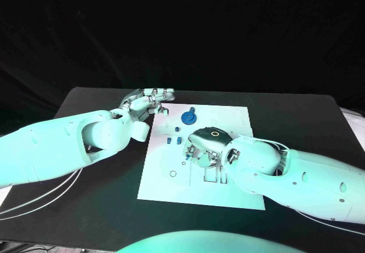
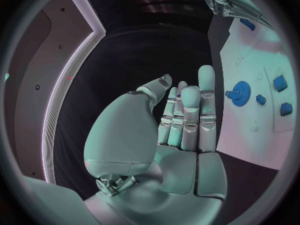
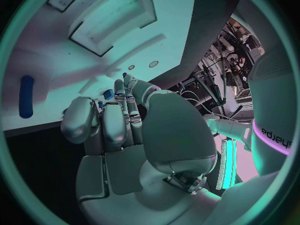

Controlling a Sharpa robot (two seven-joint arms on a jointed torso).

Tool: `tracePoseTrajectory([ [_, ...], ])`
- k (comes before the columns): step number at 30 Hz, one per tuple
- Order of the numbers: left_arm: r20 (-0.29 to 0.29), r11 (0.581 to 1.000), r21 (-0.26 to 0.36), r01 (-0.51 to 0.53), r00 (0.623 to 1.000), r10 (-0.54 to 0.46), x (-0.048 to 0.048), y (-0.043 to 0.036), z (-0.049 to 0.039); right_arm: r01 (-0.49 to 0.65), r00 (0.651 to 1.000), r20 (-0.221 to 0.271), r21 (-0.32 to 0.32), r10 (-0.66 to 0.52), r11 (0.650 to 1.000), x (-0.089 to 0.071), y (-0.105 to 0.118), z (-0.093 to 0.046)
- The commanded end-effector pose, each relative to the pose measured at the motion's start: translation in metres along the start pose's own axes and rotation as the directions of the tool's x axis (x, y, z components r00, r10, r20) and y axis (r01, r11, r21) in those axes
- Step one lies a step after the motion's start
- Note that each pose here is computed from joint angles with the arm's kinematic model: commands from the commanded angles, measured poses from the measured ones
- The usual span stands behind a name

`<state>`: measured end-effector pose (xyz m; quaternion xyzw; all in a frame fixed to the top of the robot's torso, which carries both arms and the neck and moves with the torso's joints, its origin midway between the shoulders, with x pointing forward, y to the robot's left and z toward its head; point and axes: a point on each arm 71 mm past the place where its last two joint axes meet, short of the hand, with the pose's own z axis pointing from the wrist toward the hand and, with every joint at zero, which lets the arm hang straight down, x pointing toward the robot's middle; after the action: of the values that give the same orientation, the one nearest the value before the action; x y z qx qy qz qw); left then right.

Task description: Assemble the parts on the task board

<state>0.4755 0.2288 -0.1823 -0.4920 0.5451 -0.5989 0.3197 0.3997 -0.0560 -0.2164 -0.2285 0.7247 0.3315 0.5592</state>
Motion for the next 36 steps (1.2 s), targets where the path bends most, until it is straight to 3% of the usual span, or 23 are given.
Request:
tracePoseTrajectory([
  [1,-0.014,1.0,0.001,0.009,1.0,-0.008,0.002,0.0002,0.0003,-0.002,1.0,-0.026,-0.024,0.002,1.0,0.005,0.003,0.001],
  [16,-0.019,1.0,-0.004,0.01,1.0,-0.01,0.0023,0.0006,0.0002,0.002,0.999,-0.048,-0.019,-0.002,1.0,0.011,0.004,0.006],
  [30,-0.024,1.0,-0.012,0.011,1.0,-0.011,0.0026,0.001,-0.0004,0.022,0.994,-0.111,-0.002,-0.022,1.0,0.017,0.005,0.009],
  [34,-0.024,1.0,-0.013,0.01,1.0,-0.011,0.0025,0.001,-0.0007,0.021,0.994,-0.106,0.009,-0.02,1.0,0.017,0.003,0.009],
  [36,-0.023,1.0,-0.014,0.01,1.0,-0.011,0.0022,0.001,-0.0008,0.015,0.997,-0.078,0.009,-0.014,1.0,0.015,0.002,0.009],
])
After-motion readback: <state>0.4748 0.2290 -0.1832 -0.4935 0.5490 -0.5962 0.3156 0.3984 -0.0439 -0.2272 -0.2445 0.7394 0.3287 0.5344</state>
